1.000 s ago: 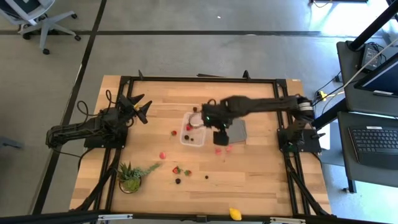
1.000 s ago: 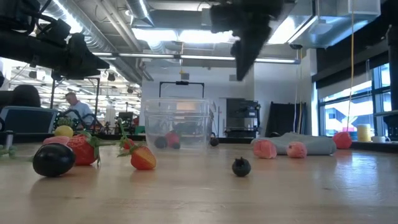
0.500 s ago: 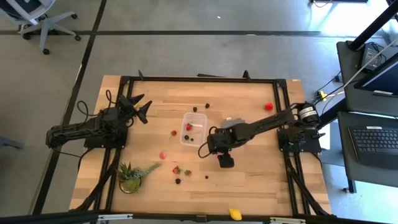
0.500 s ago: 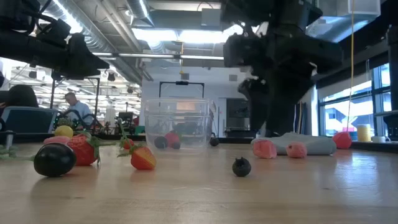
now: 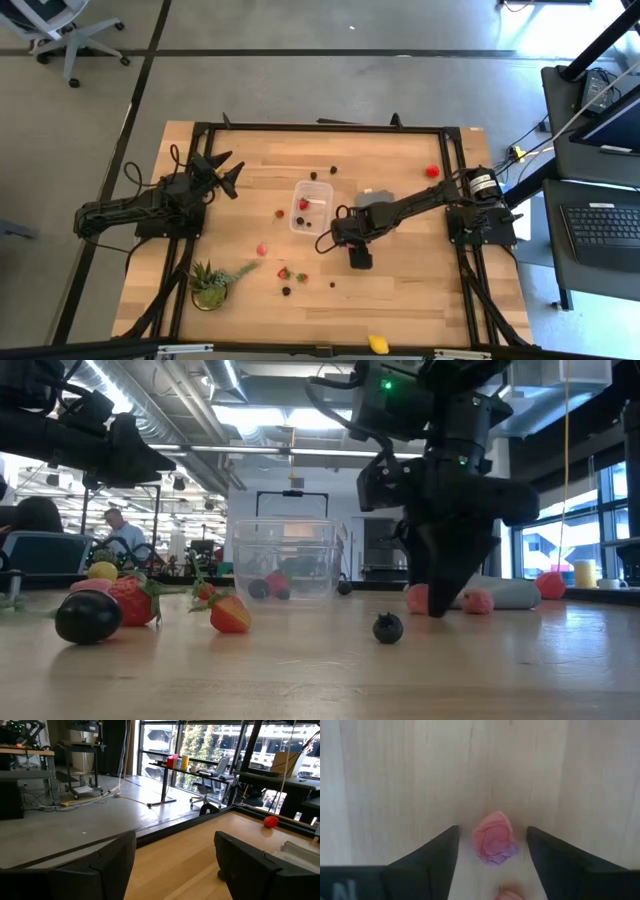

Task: Pick and placing Produce into tupperware
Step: Put the peach into the transparent bin

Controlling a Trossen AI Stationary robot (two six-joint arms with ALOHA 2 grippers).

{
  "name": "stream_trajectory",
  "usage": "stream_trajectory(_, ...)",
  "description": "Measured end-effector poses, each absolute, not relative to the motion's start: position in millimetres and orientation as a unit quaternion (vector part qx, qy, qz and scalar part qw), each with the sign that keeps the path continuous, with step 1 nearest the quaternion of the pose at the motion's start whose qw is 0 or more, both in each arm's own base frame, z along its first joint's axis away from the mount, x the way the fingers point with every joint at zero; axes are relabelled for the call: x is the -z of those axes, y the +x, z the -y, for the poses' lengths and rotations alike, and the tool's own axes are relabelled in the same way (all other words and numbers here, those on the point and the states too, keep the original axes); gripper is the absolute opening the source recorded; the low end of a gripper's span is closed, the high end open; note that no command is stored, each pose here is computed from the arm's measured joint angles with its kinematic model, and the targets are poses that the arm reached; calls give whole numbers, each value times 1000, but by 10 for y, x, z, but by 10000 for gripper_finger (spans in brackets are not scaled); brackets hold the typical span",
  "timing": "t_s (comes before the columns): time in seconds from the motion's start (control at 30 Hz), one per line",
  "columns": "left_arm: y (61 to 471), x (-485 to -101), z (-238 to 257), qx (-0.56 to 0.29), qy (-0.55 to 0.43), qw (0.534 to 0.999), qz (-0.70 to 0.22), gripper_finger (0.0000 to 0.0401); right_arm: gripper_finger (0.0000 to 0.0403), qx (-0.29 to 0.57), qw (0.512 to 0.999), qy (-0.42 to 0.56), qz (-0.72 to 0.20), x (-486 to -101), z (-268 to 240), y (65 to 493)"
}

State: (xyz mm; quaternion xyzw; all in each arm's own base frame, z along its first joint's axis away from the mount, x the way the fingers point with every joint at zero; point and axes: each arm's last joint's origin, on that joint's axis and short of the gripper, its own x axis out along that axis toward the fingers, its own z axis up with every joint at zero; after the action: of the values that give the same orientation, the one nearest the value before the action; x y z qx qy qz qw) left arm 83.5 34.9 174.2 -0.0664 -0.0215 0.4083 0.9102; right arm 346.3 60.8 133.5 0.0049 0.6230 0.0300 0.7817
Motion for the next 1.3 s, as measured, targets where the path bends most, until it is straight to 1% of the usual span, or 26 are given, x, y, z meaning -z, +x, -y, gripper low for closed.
stream_trajectory(0.1,835,-1742,-349,-408,-66,910,21,261,194,-19,783,5,-622,-1338,-602,3460)
stream_trajectory(0.33,835,-1743,-349,-408,-66,910,22,261,93,-18,779,3,-627,-1364,-597,3439)
stream_trajectory(0.43,835,-1742,-349,-408,-66,910,21,261,67,-17,768,-1,-640,-1427,-557,3381)
stream_trajectory(0.47,835,-1743,-349,-408,-66,910,22,261,63,-13,762,0,-647,-1482,-530,3356)
stream_trajectory(0.53,835,-1743,-349,-408,-66,910,22,261,61,5,767,4,-642,-1647,-459,3366)
stream_trajectory(0.63,835,-1742,-349,-408,-66,910,21,261,70,40,778,1,-627,-1924,-316,3368)
stream_trajectory(0.8,835,-1743,-349,-408,-66,910,22,261,74,89,849,22,-520,-2527,-48,3599)
stream_trajectory(0.93,835,-1743,-349,-408,-66,910,22,261,73,107,893,40,-435,-2844,133,3828)
stream_trajectory(1.0,834,-1743,-349,-408,-66,910,22,261,74,111,904,43,-411,-2903,184,3915)
stream_trajectory(1.07,835,-1743,-349,-408,-66,910,22,261,74,108,906,39,-406,-2896,218,4019)
stream_trajectory(1.3,835,-1742,-349,-408,-66,910,21,261,68,102,860,58,-497,-2702,271,4318)
